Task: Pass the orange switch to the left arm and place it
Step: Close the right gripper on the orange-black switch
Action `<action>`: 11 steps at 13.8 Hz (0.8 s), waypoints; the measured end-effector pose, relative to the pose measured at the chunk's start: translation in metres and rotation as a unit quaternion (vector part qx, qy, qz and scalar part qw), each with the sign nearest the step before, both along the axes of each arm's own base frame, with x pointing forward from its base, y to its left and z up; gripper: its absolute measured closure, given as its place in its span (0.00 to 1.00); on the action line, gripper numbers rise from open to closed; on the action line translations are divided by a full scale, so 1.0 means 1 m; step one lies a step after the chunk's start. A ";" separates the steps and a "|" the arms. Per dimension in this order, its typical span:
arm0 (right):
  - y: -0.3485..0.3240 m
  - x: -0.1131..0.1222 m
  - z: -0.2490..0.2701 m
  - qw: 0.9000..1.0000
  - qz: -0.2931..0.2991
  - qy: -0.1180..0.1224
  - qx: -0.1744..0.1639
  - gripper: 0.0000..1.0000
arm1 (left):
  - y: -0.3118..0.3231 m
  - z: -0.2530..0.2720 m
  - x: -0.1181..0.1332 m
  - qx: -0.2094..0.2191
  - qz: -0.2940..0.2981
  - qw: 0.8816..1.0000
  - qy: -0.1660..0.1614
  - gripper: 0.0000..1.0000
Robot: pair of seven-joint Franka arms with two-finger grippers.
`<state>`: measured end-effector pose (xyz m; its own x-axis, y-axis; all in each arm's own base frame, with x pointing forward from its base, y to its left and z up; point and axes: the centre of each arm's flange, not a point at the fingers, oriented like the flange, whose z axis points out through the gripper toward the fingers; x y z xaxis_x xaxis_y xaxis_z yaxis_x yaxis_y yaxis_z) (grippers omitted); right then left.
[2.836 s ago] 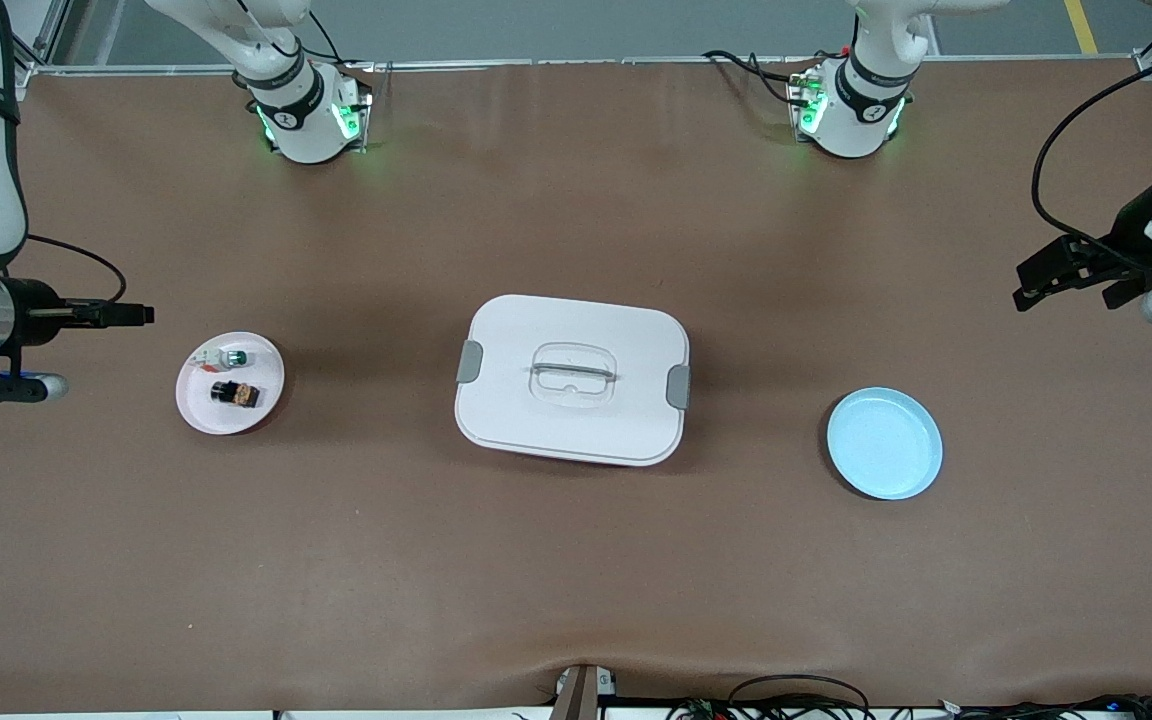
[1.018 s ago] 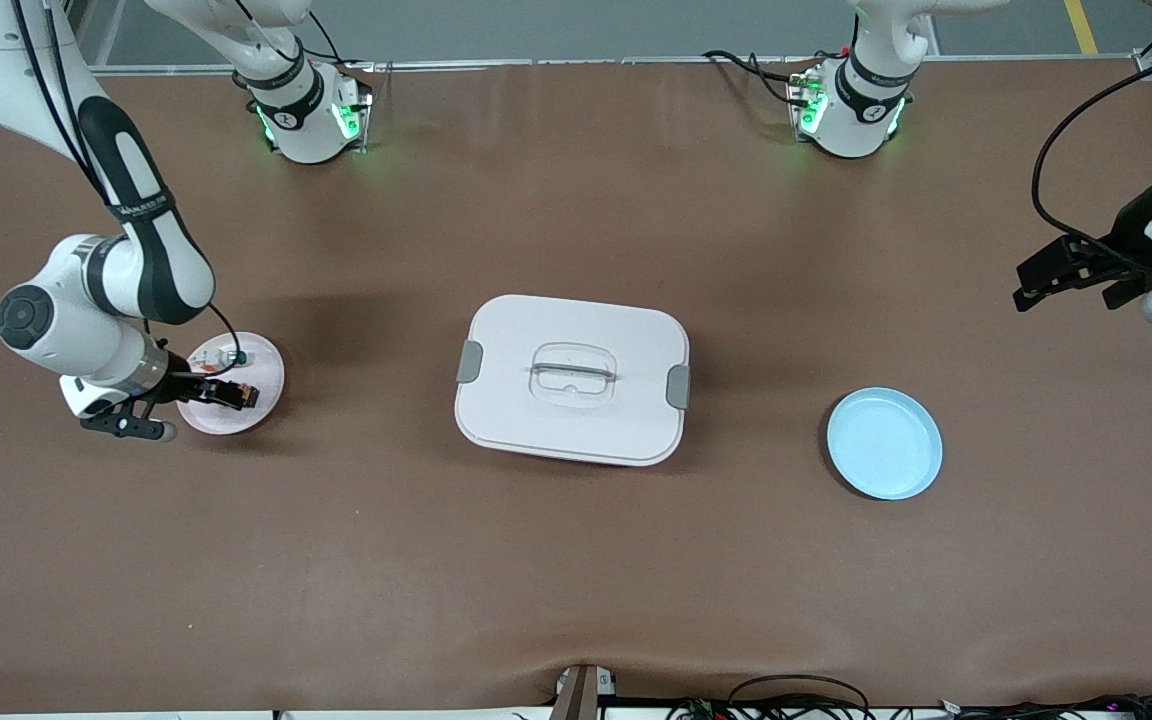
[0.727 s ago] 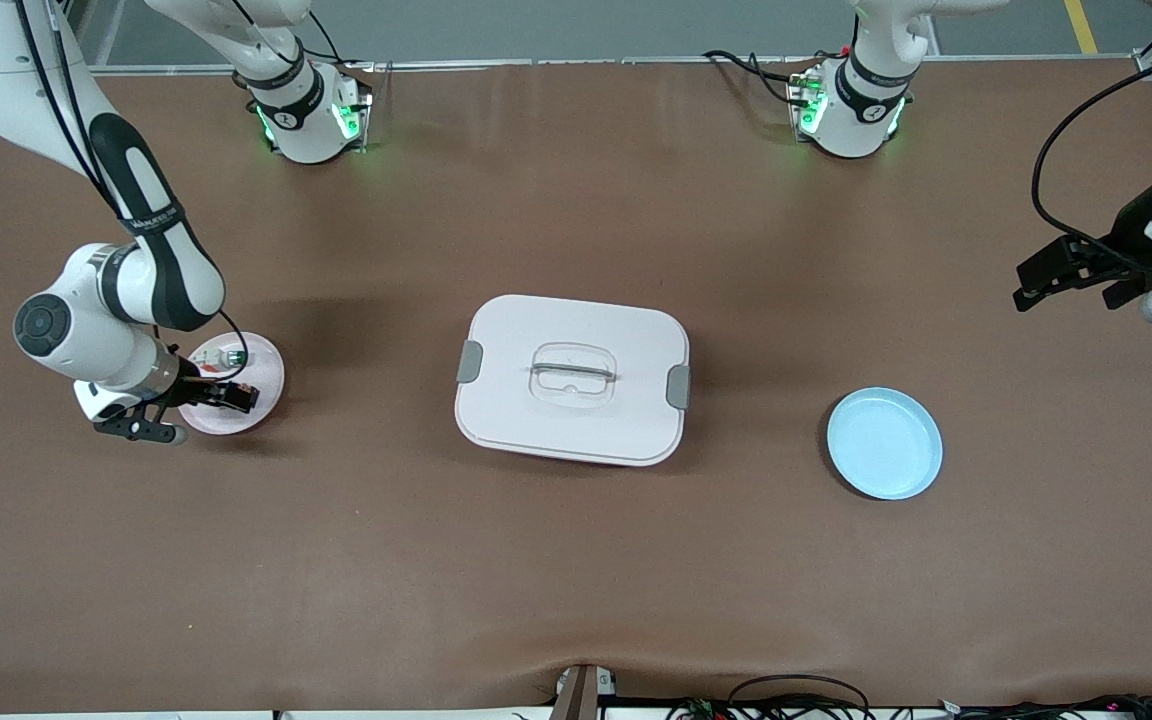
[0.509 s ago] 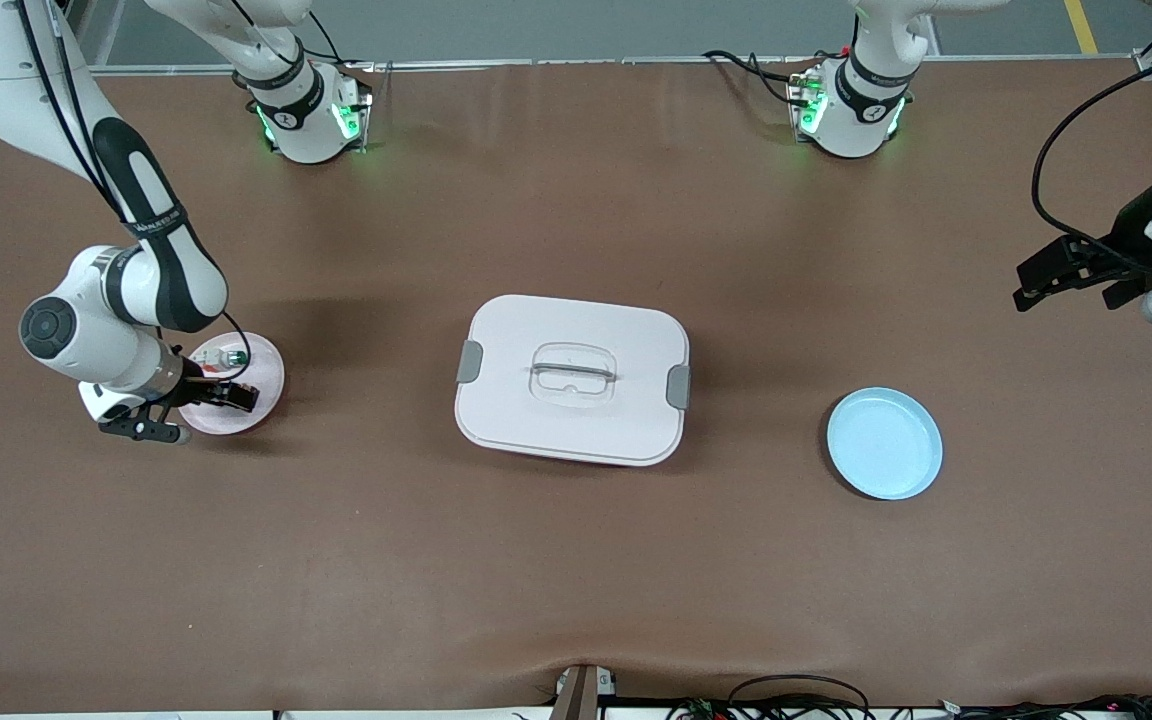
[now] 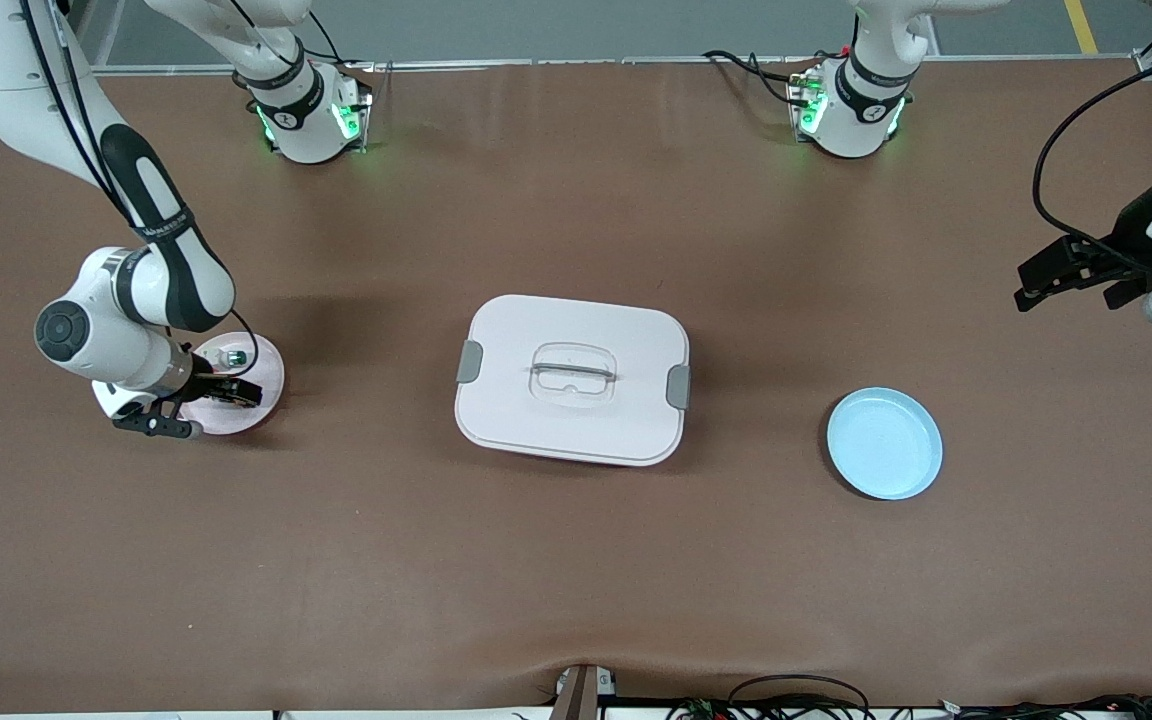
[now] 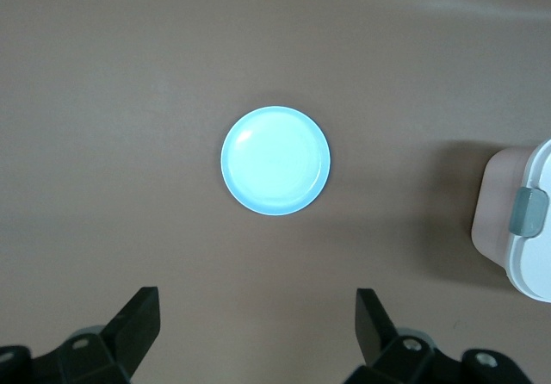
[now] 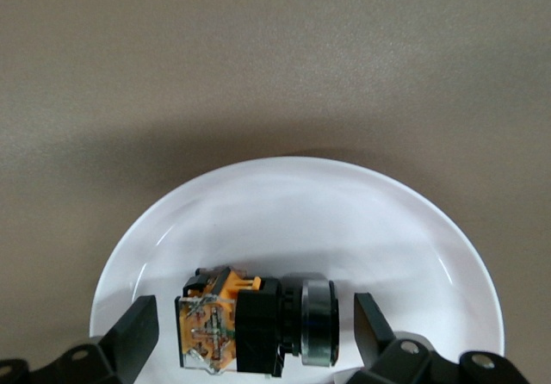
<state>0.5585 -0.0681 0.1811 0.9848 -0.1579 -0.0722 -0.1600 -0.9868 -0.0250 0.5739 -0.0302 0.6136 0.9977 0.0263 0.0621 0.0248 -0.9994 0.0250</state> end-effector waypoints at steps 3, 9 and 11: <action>0.000 -0.002 -0.003 1.000 0.000 0.004 0.000 0.00 | 0.000 0.000 0.000 0.000 0.000 1.000 0.000 0.00; -0.002 -0.003 -0.004 1.000 -0.002 0.007 0.000 0.00 | 0.000 0.000 0.000 0.000 0.000 1.000 0.000 0.00; -0.002 -0.005 -0.005 1.000 -0.002 0.015 0.002 0.19 | 0.000 0.000 0.000 0.000 0.000 1.000 0.000 0.00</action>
